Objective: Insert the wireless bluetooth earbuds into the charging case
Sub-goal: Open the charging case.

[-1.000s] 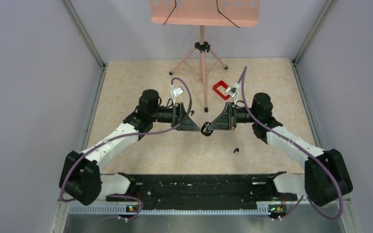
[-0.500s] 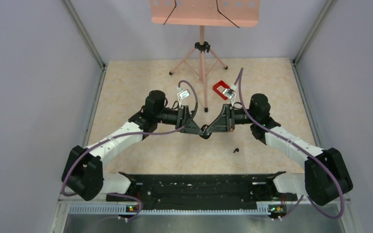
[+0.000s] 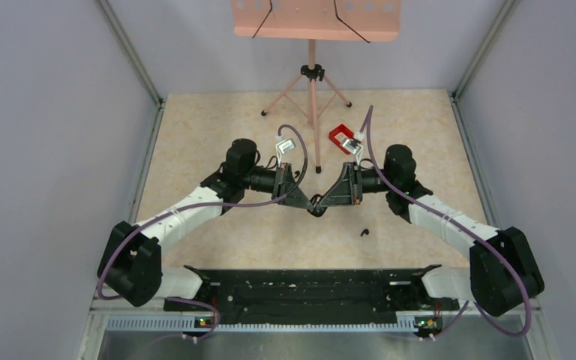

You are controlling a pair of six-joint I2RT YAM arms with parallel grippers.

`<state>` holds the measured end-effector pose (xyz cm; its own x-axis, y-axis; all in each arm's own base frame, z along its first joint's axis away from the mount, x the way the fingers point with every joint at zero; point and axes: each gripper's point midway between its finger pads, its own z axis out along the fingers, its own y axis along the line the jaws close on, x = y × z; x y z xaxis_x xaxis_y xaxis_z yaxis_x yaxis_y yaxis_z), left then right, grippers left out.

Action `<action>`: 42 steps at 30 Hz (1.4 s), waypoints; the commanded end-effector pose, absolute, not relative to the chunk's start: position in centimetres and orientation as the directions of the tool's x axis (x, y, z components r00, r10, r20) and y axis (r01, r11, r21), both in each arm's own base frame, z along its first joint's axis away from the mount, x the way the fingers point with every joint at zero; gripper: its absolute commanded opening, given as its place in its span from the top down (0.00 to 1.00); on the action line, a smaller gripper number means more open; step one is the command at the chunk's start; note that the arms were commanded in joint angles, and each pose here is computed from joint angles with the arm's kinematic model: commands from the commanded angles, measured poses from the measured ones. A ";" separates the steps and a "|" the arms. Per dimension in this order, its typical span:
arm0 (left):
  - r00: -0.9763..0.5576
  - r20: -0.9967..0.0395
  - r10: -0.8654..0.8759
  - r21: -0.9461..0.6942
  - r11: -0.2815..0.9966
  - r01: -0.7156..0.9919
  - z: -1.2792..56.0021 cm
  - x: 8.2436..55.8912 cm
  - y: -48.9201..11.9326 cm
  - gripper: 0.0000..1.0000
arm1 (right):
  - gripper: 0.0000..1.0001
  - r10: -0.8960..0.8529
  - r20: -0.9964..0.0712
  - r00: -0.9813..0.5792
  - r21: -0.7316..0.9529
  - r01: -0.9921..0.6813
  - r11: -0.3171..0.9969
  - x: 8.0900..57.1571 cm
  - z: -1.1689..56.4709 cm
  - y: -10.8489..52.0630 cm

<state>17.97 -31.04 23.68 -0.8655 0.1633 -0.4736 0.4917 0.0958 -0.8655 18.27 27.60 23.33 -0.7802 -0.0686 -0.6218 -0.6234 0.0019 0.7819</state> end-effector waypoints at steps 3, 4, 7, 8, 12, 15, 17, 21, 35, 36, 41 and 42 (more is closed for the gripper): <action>-0.829 -0.545 0.128 -0.834 0.023 0.552 26.5 18.1 -31.5 1.00 | 1.00 -0.111 -0.662 -0.741 0.740 -0.670 0.060 19.0 21.7 27.9; -0.829 -0.544 0.128 -0.834 0.019 0.551 26.7 18.0 -31.4 1.00 | 0.98 -0.114 -0.656 -0.746 0.743 -0.665 0.075 19.2 21.5 27.9; -0.833 -0.539 0.121 -0.839 0.009 0.544 26.9 17.8 -31.4 1.00 | 0.80 -0.107 -0.646 -0.756 0.749 -0.655 0.102 19.6 21.1 27.9; -0.834 -0.539 0.118 -0.839 0.008 0.544 26.9 17.9 -31.4 1.00 | 0.79 -0.102 -0.646 -0.756 0.749 -0.654 0.106 19.7 21.1 27.9; -0.845 -0.524 0.103 -0.848 0.019 0.529 26.6 18.4 -31.4 1.00 | 0.60 -0.082 -0.649 -0.756 0.746 -0.654 0.127 20.1 21.2 27.9; -0.855 -0.511 0.088 -0.856 0.035 0.516 26.2 18.8 -31.4 1.00 | 0.53 -0.074 -0.647 -0.759 0.747 -0.650 0.139 20.3 21.1 27.9; -0.860 -0.505 0.078 -0.860 0.044 0.509 26.0 19.0 -31.4 1.00 | 0.50 -0.062 -0.645 -0.762 0.749 -0.646 0.144 20.4 21.0 27.9; -0.870 -0.489 0.063 -0.868 0.059 0.493 25.6 19.5 -31.3 1.00 | 0.44 -0.021 -0.644 -0.765 0.756 -0.640 0.136 20.7 21.4 27.8; -0.879 -0.478 0.008 -0.875 0.089 0.476 25.5 20.9 -30.6 1.00 | 0.39 0.064 -0.627 -0.776 0.771 -0.608 0.189 22.1 21.6 27.2; -0.880 -0.475 0.004 -0.876 0.091 0.474 25.4 21.0 -30.5 1.00 | 0.39 0.067 -0.626 -0.777 0.772 -0.605 0.194 22.2 21.6 27.2; -0.884 -0.467 -0.014 -0.880 0.107 0.463 25.1 21.4 -30.2 1.00 | 0.39 0.079 -0.626 -0.776 0.773 -0.604 0.193 22.3 21.9 27.0; -0.887 -0.462 -0.020 -0.882 0.114 0.457 25.0 21.6 -30.1 1.00 | 0.39 0.081 -0.625 -0.777 0.774 -0.602 0.195 22.3 21.9 27.0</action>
